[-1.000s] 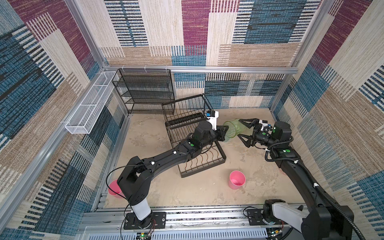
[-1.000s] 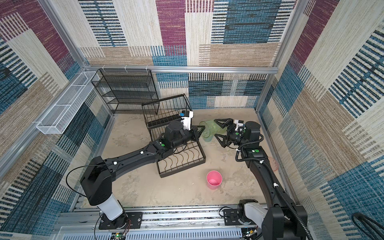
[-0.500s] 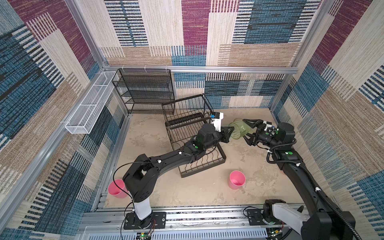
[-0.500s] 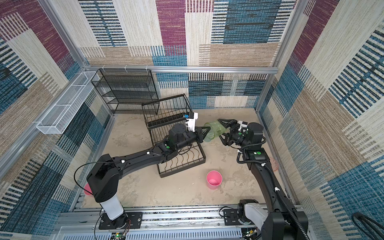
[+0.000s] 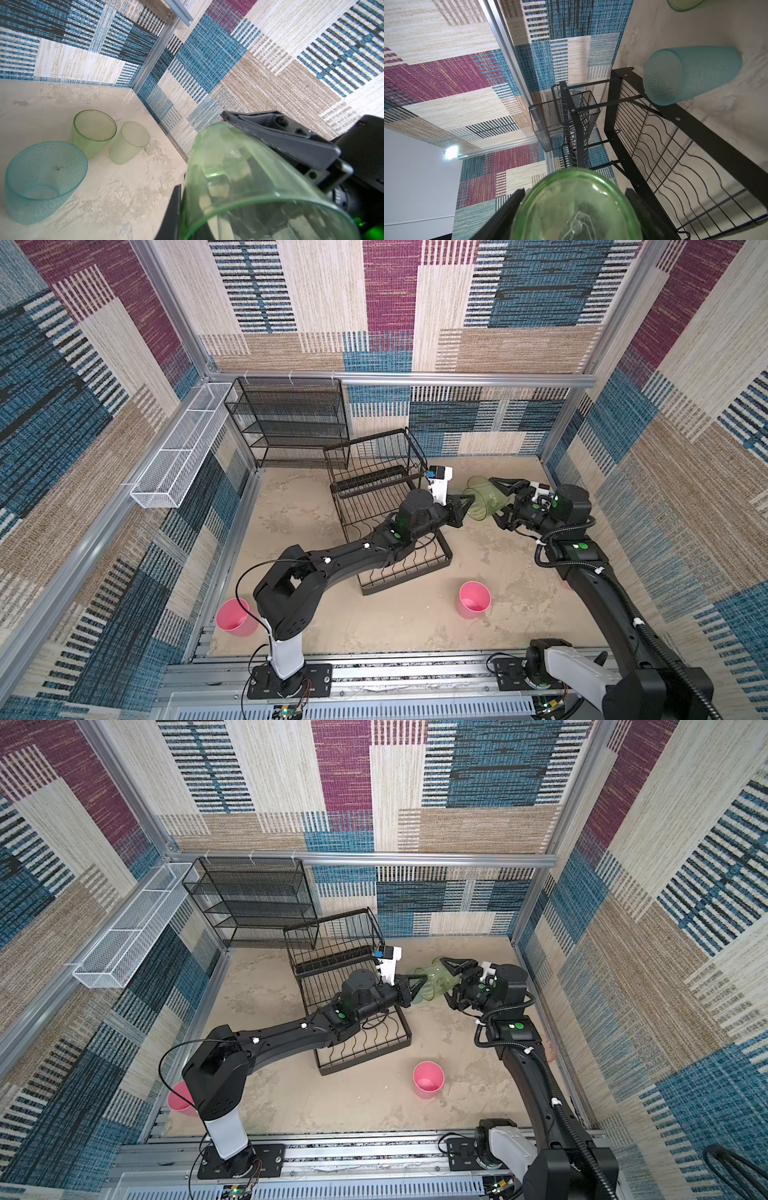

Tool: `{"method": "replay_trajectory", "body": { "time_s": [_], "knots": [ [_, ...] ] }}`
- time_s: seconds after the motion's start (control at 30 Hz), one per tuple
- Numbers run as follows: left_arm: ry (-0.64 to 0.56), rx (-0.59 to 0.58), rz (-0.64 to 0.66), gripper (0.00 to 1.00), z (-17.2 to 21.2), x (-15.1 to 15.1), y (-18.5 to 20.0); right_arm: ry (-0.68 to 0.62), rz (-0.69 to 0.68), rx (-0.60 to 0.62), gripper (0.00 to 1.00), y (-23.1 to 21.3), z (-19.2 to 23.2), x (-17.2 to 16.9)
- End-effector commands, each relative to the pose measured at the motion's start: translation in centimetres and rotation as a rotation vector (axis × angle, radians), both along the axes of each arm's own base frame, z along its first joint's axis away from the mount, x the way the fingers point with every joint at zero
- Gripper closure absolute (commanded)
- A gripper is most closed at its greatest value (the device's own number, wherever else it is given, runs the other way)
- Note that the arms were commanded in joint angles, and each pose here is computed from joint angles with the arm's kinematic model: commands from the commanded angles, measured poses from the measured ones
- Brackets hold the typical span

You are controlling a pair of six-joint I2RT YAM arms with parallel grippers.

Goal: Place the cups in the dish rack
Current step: 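Close the right gripper on the green cup while the left gripper opens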

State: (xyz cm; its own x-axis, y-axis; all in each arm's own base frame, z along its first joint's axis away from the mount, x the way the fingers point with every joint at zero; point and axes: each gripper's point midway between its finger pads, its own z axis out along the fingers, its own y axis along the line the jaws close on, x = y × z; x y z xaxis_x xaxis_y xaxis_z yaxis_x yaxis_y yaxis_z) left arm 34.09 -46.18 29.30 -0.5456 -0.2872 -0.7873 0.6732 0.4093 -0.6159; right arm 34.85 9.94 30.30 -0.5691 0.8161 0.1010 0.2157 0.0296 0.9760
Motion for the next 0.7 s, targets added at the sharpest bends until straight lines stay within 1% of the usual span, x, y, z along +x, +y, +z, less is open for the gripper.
{"method": "replay_trajectory", "body": {
  "time_s": [0.0,0.1,0.23,0.33,0.47,0.6,0.67],
  "knots": [
    [-0.010,-0.014,-0.017,0.79,0.6,-0.3,-0.2,-0.062,-0.048,-0.050,0.35,-0.8,1.3,0.5],
    [-0.006,-0.004,-0.008,0.68,0.5,-0.2,0.1,-0.083,-0.068,-0.078,0.36,-1.2,1.6,0.7],
    [0.008,0.020,0.011,0.58,0.2,-0.2,0.8,-0.111,-0.101,-0.138,0.37,-1.9,1.9,0.9],
    [0.041,0.045,0.035,0.51,-0.4,-0.1,1.9,-0.143,-0.128,-0.203,0.37,-2.5,2.1,1.1],
    [0.105,0.141,0.087,0.44,-1.8,0.0,4.2,-0.206,-0.179,-0.326,0.37,-3.6,2.6,1.3],
    [0.176,0.236,0.145,0.37,-3.2,-0.1,7.4,-0.302,-0.212,-0.451,0.37,-4.2,3.4,1.3],
    [0.219,0.292,0.162,0.31,-3.8,-0.3,9.1,-0.342,-0.225,-0.519,0.37,-4.1,3.7,1.2]
  ]
}}
